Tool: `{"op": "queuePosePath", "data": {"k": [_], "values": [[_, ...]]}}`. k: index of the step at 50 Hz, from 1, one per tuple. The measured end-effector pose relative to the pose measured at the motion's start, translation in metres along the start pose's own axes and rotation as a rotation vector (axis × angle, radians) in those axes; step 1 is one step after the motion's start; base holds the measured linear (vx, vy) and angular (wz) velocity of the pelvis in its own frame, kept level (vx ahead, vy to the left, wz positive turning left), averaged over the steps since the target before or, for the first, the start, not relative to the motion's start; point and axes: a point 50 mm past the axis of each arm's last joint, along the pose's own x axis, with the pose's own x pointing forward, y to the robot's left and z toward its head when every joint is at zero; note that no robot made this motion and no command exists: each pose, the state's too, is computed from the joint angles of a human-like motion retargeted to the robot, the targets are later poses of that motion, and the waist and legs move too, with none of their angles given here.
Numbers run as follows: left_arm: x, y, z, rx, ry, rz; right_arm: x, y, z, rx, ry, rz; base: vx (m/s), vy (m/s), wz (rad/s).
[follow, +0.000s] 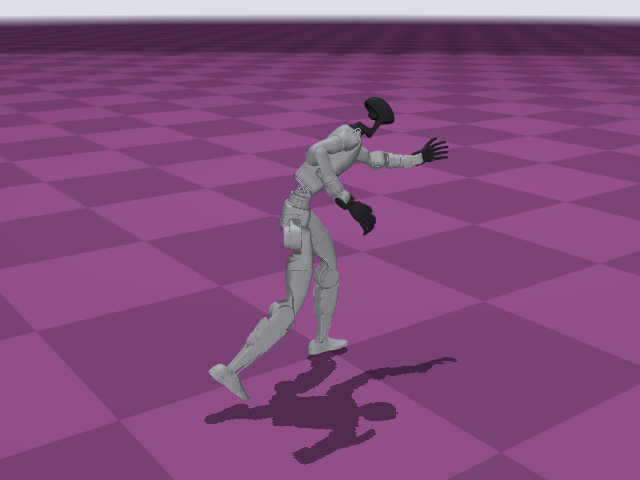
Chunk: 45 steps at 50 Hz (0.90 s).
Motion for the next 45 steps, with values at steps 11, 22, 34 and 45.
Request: {"op": "queuePosePath", "data": {"k": [11, 22, 34, 45], "values": [[-0.265, 0.117, -0.236, 0.312, 0.866, -0.051, 0.007, 0.008, 0.011, 0.049, -0.068, 0.025, 0.48, 0.41, 0.04], [-0.425, 0.249, -0.174, 0.765, 1.132, -0.365, -0.004, -0.016, -0.012, -0.117, 0.001, -0.153, 0.47, 0.21, 0.65], [-0.398, 0.211, -0.159, 0.908, 0.783, -0.754, 0.013, -0.023, -0.018, -0.240, -0.008, -0.068, 0.60, 0.03, 1.42], [-0.454, 0.223, -0.159, 0.913, 1.015, -0.602, 0.051, -0.023, 0.005, -0.339, -0.157, -0.011, 0.75, -0.17, 0.59]]}}
